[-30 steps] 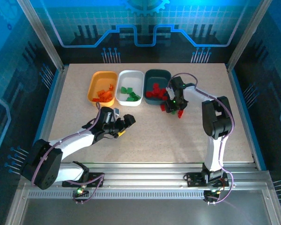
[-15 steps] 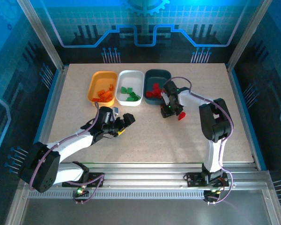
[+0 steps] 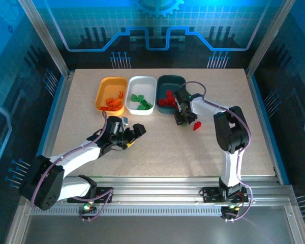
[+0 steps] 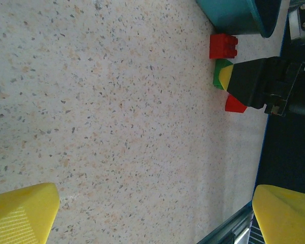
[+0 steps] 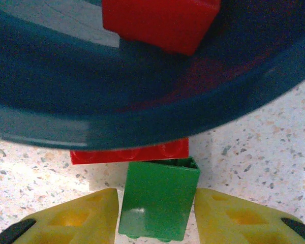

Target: Sort the legos into containers by color

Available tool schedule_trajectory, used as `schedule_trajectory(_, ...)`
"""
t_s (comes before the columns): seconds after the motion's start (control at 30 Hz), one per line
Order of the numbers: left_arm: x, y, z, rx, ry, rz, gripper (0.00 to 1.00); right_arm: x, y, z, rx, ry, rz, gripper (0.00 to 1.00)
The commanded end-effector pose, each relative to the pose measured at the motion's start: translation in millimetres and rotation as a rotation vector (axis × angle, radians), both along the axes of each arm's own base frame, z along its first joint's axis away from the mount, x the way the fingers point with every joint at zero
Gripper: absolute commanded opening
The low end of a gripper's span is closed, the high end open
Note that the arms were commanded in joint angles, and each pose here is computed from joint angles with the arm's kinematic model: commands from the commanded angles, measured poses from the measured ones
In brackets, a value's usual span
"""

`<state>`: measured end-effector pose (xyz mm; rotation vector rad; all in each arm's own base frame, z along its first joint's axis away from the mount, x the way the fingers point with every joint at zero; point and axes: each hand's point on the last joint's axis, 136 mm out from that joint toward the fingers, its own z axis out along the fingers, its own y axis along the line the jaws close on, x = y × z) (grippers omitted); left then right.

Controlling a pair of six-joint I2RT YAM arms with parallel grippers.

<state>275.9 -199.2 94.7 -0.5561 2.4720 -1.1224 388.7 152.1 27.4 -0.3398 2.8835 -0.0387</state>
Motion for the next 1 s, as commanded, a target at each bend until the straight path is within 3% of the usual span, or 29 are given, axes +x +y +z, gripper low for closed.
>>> schedule_trajectory(0.0,-2,2,1,0.019,-0.017,-0.009,0.99,-8,4,-12,0.025,0.037,-0.031,0.44)
schedule_trajectory(0.2,-3,4,-1,0.037,-0.015,-0.009,0.99,-12,4,-9,0.051,0.010,-0.057,0.34)
schedule_trajectory(0.43,6,26,21,0.038,-0.050,0.028,0.99,-31,10,42,0.027,-0.102,-0.012,0.30)
schedule_trajectory(0.57,18,69,37,0.063,-0.080,0.156,0.99,-47,30,80,0.084,-0.179,0.035,0.30)
schedule_trajectory(0.67,23,105,30,0.051,-0.037,0.307,0.99,-46,75,103,0.221,-0.236,0.112,0.29)
schedule_trajectory(0.8,24,122,9,-0.073,0.047,0.412,0.99,-14,127,113,0.274,-0.321,0.161,0.30)
schedule_trajectory(0.97,13,110,-6,-0.128,0.139,0.347,0.99,51,177,101,0.299,-0.350,0.177,0.29)
